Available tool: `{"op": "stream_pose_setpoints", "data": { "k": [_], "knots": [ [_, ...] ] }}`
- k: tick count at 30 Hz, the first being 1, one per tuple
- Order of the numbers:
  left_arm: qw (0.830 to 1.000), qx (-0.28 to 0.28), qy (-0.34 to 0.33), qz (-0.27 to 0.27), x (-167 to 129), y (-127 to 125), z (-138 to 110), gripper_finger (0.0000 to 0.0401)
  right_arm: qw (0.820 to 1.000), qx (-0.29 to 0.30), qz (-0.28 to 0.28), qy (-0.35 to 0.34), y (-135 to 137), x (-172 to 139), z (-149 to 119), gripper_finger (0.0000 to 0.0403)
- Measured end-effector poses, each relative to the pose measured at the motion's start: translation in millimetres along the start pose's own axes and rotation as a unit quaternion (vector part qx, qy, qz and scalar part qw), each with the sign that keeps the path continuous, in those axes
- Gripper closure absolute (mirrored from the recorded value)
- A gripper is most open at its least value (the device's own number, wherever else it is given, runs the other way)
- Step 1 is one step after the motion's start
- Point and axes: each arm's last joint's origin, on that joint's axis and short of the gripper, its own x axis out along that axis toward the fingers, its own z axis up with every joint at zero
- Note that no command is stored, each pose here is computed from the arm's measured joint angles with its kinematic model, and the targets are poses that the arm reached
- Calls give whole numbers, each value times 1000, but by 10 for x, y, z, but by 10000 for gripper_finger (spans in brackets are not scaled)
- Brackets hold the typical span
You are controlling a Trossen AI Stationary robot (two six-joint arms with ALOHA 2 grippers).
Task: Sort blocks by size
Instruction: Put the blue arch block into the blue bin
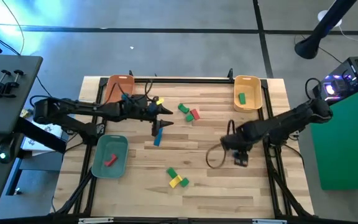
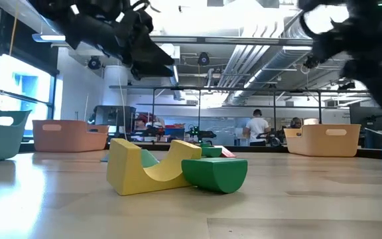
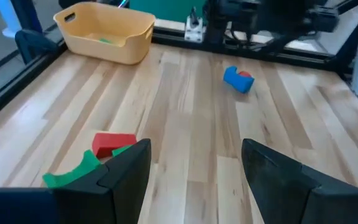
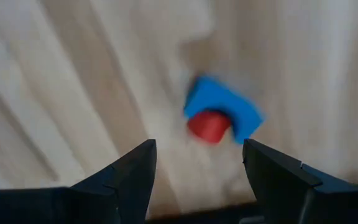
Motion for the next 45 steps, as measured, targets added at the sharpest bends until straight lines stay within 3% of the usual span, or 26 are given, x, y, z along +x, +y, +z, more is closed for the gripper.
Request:
{"op": "stream_pose_setpoints", "data": {
  "k": [2,5,11,15,21,24,28,33,39,45],
  "knots": [
    [1000,-2,-4,2,56,4,-18,162,1000,-23,3,19,68,141,-95,167],
    [1000,-19,-5,3,101,13,-40,162,1000,-4,-7,19,131,342,-194,167],
    [999,-39,18,0,141,-12,-104,162,991,15,25,-129,289,550,-85,167],
    [999,-34,30,-2,147,-80,-131,162,967,-16,19,-255,357,436,107,167],
    [998,-36,21,40,151,-98,-121,162,903,-78,-111,-407,157,227,460,167],
    [996,-61,26,52,149,-91,-135,162,881,-57,-146,-447,-62,115,650,167],
    [992,-89,46,80,143,-74,-183,162,860,4,-134,-492,-385,-32,858,167],
    [985,-93,72,125,129,-47,-244,162,862,13,-85,-500,-684,-87,986,167],
    [982,-100,80,139,124,-49,-266,162,870,-46,-66,-486,-827,83,1187,167],
    [980,-91,80,161,124,-91,-276,162,856,-61,-82,-507,-909,319,1449,167]
  ]
}}
